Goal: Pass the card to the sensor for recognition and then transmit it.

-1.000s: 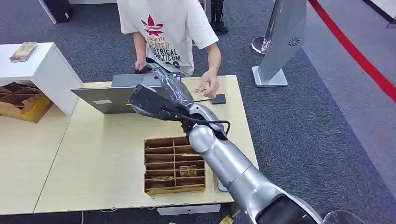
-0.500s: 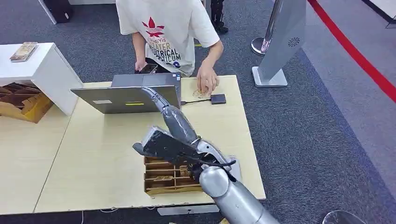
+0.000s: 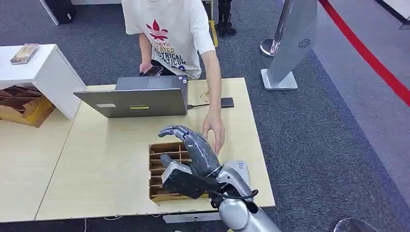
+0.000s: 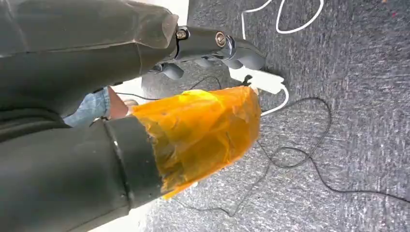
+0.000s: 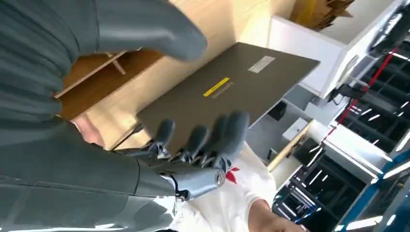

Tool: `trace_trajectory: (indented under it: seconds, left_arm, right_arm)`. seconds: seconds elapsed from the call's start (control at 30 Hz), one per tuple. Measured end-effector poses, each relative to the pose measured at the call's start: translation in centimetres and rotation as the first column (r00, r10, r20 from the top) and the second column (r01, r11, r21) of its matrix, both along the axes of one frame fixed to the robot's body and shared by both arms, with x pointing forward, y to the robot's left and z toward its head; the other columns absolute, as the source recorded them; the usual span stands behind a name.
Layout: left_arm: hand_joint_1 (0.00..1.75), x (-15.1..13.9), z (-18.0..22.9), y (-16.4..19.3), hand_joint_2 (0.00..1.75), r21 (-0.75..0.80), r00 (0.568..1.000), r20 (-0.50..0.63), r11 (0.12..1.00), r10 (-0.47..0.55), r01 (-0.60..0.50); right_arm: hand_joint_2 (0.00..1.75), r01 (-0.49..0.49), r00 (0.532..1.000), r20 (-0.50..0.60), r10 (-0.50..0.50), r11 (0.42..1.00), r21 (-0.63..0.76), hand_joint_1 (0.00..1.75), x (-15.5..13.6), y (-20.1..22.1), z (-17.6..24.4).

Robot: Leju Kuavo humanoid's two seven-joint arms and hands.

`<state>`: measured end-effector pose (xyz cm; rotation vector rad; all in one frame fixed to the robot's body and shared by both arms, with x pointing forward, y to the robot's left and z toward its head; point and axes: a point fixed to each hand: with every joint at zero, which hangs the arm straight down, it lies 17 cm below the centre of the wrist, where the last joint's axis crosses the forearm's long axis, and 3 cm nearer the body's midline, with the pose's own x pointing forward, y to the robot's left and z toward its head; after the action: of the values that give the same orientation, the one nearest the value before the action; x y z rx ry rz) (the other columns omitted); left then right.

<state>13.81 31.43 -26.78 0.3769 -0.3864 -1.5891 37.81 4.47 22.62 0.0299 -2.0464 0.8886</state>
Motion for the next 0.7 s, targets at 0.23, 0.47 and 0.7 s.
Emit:
trace_trajectory:
  seconds: [0.23,0.47,0.7]
  left_arm:
    - [0.00,-0.2,0.0,0.1,0.00,-0.001,1.000,0.000,1.000,-0.010,0.010]
    - [0.00,-0.2,0.0,0.4,0.00,0.002,1.000,-0.001,1.000,-0.019,0.019]
    - [0.00,-0.2,0.0,0.3,0.00,-0.002,1.000,-0.001,1.000,-0.024,0.024]
  right_arm:
    - [1.75,0.062,0.995,0.077,-0.057,0.996,-0.069,0.93,-0.1,-1.1,-0.7]
    - [1.75,0.109,0.985,0.145,-0.090,0.986,-0.128,0.75,-0.2,-1.7,-1.1]
    - [1.75,0.119,0.983,0.161,-0.093,0.979,-0.163,0.75,-0.2,-1.9,-1.9]
